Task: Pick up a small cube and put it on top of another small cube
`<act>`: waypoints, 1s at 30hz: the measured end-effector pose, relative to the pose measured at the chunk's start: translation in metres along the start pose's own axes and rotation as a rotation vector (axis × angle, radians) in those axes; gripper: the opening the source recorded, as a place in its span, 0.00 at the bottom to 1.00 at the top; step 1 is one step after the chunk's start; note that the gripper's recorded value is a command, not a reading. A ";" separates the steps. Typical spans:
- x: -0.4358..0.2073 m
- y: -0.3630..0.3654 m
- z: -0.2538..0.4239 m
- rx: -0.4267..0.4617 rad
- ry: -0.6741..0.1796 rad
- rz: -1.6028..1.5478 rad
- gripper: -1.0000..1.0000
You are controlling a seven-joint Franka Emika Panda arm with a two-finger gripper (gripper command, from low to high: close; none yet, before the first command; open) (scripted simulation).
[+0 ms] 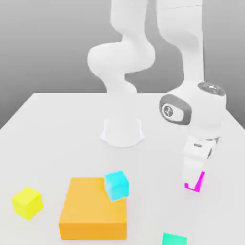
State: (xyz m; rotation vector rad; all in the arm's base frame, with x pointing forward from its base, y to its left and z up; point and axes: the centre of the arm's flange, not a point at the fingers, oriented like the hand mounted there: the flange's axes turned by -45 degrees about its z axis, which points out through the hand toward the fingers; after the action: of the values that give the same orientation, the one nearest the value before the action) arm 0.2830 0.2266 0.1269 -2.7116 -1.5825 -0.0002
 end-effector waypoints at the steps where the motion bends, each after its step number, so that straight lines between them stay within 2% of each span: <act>1: 0.000 0.000 0.000 0.000 0.000 0.000 0.00; 6: 0.000 0.000 -0.001 -0.001 0.000 0.000 0.00; 14: 0.001 0.000 -0.059 -0.002 0.000 0.000 0.00; 18: -0.037 0.086 -0.096 -0.025 -0.016 0.389 0.00; 25: -0.128 0.182 -0.158 -0.013 -0.007 1.002 0.00; 29: -0.158 0.204 -0.131 -0.002 0.000 1.174 0.00; 30: -0.160 0.205 -0.121 -0.002 0.000 1.180 1.00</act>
State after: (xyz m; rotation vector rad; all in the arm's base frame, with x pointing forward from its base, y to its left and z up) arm 0.3826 -0.0134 0.2472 -3.1349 0.1942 -0.0001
